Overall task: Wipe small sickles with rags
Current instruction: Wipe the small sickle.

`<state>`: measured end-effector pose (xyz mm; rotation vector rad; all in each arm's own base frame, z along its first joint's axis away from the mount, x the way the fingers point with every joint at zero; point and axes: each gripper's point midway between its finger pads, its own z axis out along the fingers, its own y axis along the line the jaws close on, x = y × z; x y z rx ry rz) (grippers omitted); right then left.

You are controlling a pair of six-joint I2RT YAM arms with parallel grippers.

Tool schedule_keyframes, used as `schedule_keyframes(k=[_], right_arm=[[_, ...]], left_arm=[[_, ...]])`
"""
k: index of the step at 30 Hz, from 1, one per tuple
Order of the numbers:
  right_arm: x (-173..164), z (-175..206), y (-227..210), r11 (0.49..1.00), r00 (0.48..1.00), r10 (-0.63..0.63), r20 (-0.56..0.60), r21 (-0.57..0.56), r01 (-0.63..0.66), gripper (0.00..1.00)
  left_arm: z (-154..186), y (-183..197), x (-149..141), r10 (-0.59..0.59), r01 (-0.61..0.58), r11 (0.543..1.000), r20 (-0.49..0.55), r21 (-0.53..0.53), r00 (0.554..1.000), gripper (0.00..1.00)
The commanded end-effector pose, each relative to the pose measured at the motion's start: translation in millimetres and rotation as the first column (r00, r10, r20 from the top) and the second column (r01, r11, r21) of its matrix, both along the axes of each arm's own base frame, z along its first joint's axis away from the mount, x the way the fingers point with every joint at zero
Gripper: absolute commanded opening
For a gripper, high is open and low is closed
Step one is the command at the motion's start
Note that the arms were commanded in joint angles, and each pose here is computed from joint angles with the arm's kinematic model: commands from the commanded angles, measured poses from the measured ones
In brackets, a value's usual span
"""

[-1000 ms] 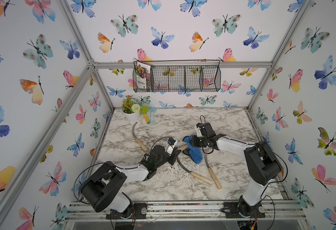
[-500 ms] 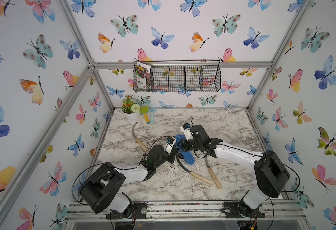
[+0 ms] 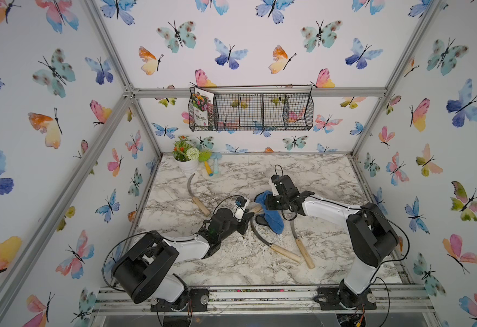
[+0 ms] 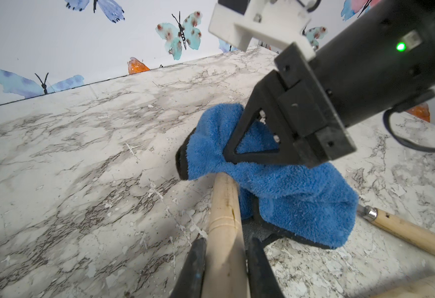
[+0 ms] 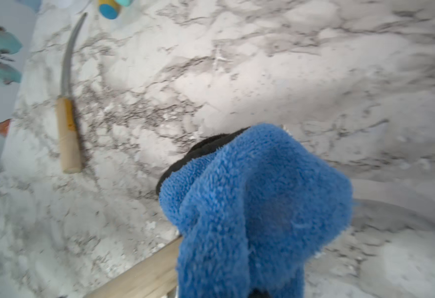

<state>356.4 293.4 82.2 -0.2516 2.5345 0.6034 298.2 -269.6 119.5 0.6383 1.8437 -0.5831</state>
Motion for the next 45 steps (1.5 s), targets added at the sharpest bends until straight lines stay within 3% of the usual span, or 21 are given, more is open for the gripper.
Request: schedule_keyframes(k=[1, 4, 8, 11, 15, 20, 24, 30, 36, 45], right_arm=[[-17.5, 2.6, 13.9, 0.998, 0.998, 0.069, -0.007, -0.001, -0.069, 0.04], [-32.3, 19.4, 40.4, 0.988, 0.986, 0.152, 0.064, -0.02, -0.151, 0.03], [-49.5, 40.7, 67.1, 0.963, 0.961, 0.251, 0.117, 0.074, -0.261, 0.03], [-53.8, 47.6, 67.1, 0.957, 0.955, 0.26, 0.141, 0.096, -0.274, 0.03], [-38.7, 34.8, 46.1, 0.988, 0.981, 0.148, 0.128, 0.027, -0.153, 0.03], [-10.3, -11.7, -7.8, 0.997, 0.999, -0.036, -0.019, -0.067, 0.035, 0.04], [-6.3, -29.2, -25.1, 0.993, 0.994, -0.078, -0.081, -0.099, 0.07, 0.04], [-19.2, 3.5, 10.9, 0.999, 0.999, 0.052, 0.015, -0.017, -0.052, 0.03], [-45.5, 39.5, 55.2, 0.974, 0.968, 0.212, 0.133, 0.054, -0.221, 0.03], [-59.4, 64.2, 61.4, 0.944, 0.942, 0.264, 0.207, 0.146, -0.297, 0.03]], left_arm=[[31.5, -3.4, 8.2, 0.009, -0.004, 0.998, 0.081, -0.063, 0.997, 0.0], [32.4, -3.3, 8.1, 0.008, -0.003, 0.998, 0.084, -0.065, 0.996, 0.0], [31.1, -2.4, 8.0, 0.011, -0.006, 0.998, 0.083, -0.062, 0.996, 0.0], [30.9, -3.5, 8.6, 0.009, -0.004, 0.998, 0.083, -0.06, 0.997, 0.0], [31.3, -2.5, 7.4, 0.01, -0.005, 0.998, 0.083, -0.062, 0.997, 0.0], [31.8, -2.1, 6.7, 0.008, -0.003, 0.998, 0.084, -0.065, 0.996, 0.0], [31.3, -2.9, 6.9, 0.006, -0.001, 0.998, 0.084, -0.061, 0.996, 0.0], [32.3, -2.7, 6.1, 0.005, 0.001, 0.998, 0.085, -0.066, 0.996, 0.0], [31.0, -3.5, 7.3, 0.004, 0.001, 0.998, 0.084, -0.062, 0.996, 0.0], [33.1, -2.7, 6.5, 0.006, 0.0, 0.998, 0.088, -0.066, 0.996, 0.0]])
